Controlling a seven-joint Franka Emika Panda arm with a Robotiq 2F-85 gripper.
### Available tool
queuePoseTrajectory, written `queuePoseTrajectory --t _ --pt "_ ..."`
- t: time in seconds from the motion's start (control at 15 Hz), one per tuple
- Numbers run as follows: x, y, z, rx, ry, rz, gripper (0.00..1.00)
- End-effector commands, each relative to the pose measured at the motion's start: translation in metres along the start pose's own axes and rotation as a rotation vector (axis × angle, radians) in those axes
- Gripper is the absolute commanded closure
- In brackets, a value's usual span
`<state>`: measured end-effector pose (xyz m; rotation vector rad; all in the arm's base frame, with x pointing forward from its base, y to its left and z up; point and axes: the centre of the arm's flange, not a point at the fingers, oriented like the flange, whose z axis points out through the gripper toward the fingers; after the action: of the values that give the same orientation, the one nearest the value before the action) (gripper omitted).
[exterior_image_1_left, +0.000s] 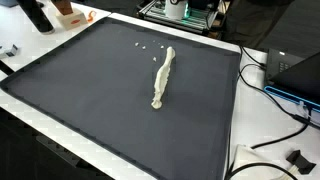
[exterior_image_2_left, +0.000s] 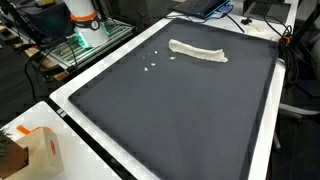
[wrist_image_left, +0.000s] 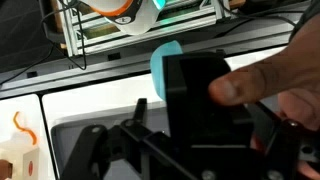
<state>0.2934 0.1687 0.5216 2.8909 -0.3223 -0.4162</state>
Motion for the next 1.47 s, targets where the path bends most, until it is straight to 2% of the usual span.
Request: queuePoseTrajectory --t 0.0,0.07,0.13,0.2,0.53,0.67,0.87,0.93,1.4 --pt "0.0 0.0 0.0 0.0 0.001 0.0 0.0" --pt "0.002 0.002 -0.003 -0.005 -0.001 -0.004 0.0" --pt "0.003 0.004 -0.004 -0.007 0.002 -0.006 0.06" --pt "0.003 0.005 -0.006 -0.011 0.003 -0.007 0.26" --pt "0.008 0.01 -0.009 -0.012 0.015 -0.013 0.65" --pt "0.01 0.013 -0.012 -0.017 0.017 -0.019 0.75" --pt "0.008 0.011 -0.011 -0.007 0.026 -0.011 0.75" --pt "0.009 0.012 -0.011 -0.006 0.025 -0.011 0.5" --pt "0.01 0.011 -0.01 -0.007 0.022 -0.012 0.5"
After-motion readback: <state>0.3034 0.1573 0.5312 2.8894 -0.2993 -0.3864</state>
